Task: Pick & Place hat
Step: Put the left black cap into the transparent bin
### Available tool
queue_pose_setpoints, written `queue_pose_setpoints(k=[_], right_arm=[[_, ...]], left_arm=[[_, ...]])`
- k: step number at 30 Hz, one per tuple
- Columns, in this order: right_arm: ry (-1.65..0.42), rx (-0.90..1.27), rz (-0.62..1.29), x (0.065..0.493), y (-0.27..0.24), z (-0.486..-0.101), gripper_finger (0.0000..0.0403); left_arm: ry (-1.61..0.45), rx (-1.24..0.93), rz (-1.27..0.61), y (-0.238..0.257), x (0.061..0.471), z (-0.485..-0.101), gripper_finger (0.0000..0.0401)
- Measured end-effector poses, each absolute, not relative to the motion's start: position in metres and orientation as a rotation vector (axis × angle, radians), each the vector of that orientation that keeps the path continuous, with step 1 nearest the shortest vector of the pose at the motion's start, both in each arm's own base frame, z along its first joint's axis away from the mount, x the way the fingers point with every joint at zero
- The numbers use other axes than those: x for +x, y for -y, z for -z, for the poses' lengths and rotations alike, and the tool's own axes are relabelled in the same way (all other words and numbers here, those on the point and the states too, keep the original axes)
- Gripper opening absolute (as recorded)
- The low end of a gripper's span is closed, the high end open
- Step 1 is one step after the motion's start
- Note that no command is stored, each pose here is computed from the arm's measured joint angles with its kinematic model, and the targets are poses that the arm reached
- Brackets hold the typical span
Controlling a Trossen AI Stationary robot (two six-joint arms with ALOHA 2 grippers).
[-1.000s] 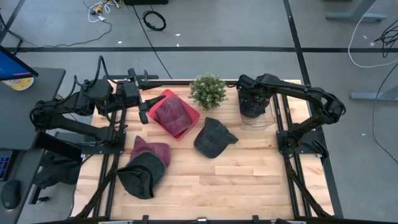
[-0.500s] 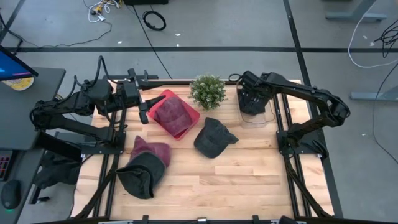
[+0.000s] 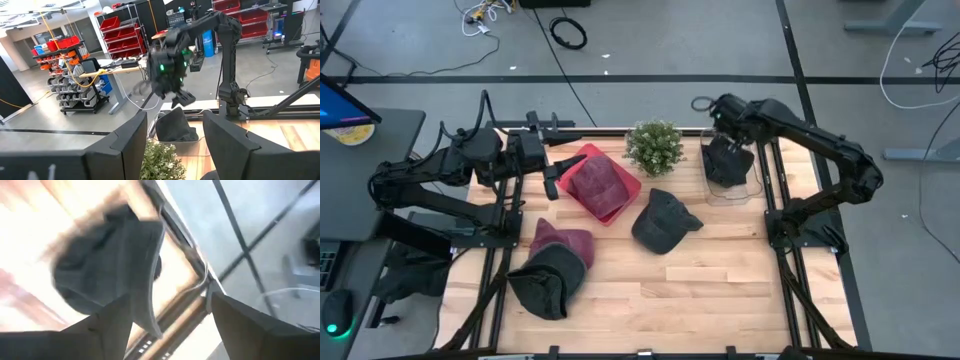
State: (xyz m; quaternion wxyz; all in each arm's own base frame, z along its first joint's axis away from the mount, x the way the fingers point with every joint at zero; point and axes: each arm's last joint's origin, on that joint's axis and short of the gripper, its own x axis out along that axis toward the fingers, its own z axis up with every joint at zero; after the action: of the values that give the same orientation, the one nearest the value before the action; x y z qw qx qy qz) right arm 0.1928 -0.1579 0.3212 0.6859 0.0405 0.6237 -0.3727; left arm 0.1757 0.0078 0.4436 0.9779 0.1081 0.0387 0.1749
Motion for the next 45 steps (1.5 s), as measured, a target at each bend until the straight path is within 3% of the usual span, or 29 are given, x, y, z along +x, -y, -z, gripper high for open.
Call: queue_pose_setpoints(k=[6,11,24,34,40,45], right_arm=[[-1.122,0.391,0.593,0.201,0.144,-0.373,0.0279],[-1.010,0.550,0.390,0.209,0.121,-0.387,0.0273],[-0.924,0.555,0.284,0.239,0.073,-0.393,0.0234],[-0.870,0.533,0.190,0.257,0.048,-0.386,0.0231],[-0.867,0.559,0.186,0.267,0.045,-0.363,0.0231],[-0.848,0.594,0.140,0.274,0.045,-0.346,0.0231]], left_arm=[[-0.078,0.218,-0.349,-0.008,0.176,-0.444,0.0197],[-0.106,0.222,-0.342,-0.008,0.176,-0.441,0.0197],[-0.249,0.124,-0.192,-0.003,0.174,-0.425,0.0197],[-0.492,-0.200,-0.103,0.001,0.165,-0.401,0.0197],[-0.828,-0.523,-0.220,0.003,0.147,-0.375,0.0197],[-1.013,-0.644,-0.283,0.006,0.137,-0.360,0.0197]])
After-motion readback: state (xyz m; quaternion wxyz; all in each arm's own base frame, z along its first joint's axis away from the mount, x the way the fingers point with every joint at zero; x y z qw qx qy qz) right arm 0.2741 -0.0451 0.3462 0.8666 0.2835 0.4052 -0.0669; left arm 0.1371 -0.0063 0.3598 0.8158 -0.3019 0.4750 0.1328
